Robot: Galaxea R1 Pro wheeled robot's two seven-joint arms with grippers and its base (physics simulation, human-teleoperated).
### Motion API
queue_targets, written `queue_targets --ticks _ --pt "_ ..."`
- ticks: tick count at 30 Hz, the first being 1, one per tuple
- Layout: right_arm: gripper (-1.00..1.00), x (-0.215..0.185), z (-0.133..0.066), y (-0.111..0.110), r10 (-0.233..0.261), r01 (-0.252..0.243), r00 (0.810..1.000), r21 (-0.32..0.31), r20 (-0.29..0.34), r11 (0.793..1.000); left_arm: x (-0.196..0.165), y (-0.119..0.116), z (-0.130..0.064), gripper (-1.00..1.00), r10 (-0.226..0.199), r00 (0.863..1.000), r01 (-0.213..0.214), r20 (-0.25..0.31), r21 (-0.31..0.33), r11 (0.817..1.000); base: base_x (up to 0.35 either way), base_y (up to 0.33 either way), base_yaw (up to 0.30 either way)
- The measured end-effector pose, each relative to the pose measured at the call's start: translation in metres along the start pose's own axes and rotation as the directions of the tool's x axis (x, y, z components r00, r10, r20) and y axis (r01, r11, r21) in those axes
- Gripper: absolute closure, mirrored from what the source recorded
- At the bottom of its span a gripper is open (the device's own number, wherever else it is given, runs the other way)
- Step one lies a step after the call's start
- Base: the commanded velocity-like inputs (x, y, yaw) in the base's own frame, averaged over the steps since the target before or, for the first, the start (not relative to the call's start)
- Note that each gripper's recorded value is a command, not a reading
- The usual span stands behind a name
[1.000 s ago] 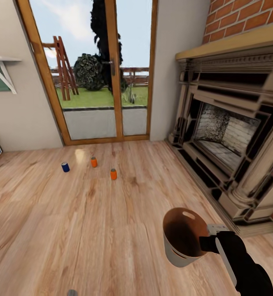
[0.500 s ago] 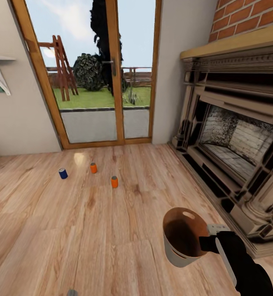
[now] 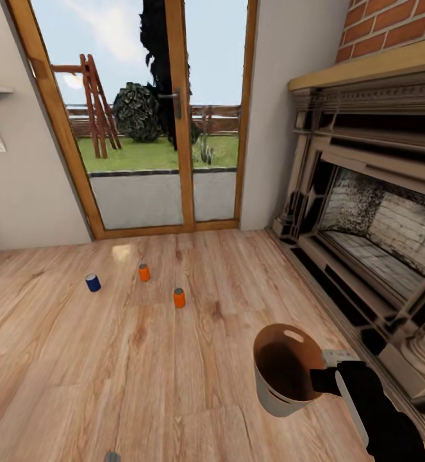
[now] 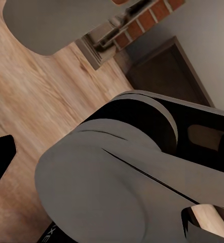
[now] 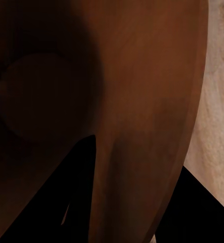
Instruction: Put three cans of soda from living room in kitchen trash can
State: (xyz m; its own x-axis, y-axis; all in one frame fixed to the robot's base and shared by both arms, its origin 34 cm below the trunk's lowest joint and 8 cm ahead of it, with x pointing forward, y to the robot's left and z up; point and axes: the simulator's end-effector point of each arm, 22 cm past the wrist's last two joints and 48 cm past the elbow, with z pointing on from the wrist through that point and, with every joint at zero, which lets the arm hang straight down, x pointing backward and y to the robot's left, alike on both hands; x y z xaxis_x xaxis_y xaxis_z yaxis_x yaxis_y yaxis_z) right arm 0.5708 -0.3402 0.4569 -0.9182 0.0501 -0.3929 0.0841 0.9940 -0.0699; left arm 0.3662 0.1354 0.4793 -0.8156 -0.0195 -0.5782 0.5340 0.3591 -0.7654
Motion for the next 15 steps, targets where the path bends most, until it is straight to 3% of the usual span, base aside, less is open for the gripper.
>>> queue_targets --ticks 15 --pt "1.0 0.0 0.0 -0.0002 0.0 0.0 1.0 0.001 0.0 1.0 0.0 0.0002 -0.0001 -1.0 0.0 1.0 0.0 0.0 -0.001 1.0 0.347 0.001 0.0"
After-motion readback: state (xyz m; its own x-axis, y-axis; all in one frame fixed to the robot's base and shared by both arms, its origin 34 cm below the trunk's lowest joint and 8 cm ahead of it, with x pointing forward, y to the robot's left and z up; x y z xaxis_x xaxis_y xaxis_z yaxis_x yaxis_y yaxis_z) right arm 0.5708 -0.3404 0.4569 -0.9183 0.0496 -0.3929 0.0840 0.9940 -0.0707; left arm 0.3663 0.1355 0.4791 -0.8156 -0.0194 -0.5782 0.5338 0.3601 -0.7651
